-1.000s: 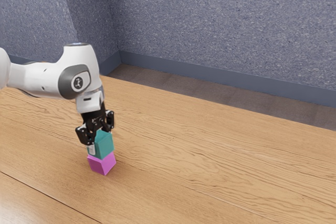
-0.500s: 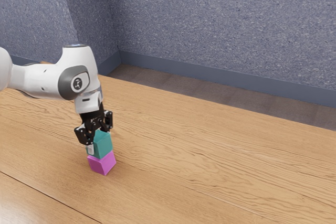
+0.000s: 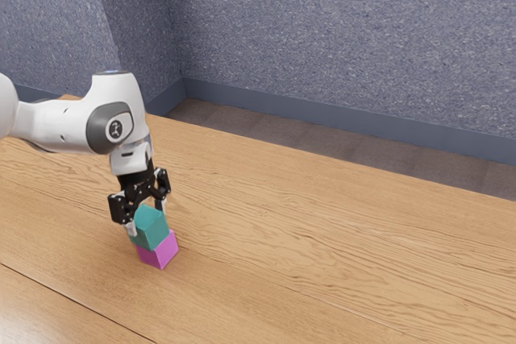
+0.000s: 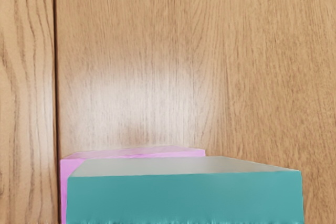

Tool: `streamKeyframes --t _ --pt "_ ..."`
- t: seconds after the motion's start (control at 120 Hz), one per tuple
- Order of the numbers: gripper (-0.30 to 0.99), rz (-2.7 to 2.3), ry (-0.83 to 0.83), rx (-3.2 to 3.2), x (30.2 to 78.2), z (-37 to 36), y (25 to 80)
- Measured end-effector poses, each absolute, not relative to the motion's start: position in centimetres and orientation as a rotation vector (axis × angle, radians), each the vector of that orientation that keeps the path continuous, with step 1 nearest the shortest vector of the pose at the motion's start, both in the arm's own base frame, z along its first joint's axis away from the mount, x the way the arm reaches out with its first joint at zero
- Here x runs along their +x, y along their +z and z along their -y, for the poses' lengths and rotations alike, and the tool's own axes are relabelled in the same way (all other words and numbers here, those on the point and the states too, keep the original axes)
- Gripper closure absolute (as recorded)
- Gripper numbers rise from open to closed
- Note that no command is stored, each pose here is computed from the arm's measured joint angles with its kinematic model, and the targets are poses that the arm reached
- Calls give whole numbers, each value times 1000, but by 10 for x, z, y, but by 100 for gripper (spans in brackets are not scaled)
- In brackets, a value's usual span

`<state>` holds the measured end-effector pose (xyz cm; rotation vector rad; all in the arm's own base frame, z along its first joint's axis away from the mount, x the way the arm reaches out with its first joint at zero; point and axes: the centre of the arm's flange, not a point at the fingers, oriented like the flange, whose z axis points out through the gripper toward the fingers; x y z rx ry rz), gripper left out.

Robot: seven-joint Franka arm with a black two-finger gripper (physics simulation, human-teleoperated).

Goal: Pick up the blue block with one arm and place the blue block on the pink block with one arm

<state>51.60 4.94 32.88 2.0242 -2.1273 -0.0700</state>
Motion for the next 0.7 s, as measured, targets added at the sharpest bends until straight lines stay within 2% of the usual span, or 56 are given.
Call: streamKeyframes --t 0.175,0.292,0.383,0.542,0.7 --pt "3 2178 -8 2052 515 -47 368" --pt "2 2244 80 2086 507 -41 430" --pt "1 2315 133 2059 527 -10 498" --pt "1 2397 78 2096 547 62 625" --pt "0 2289 -50 2207 536 102 644"
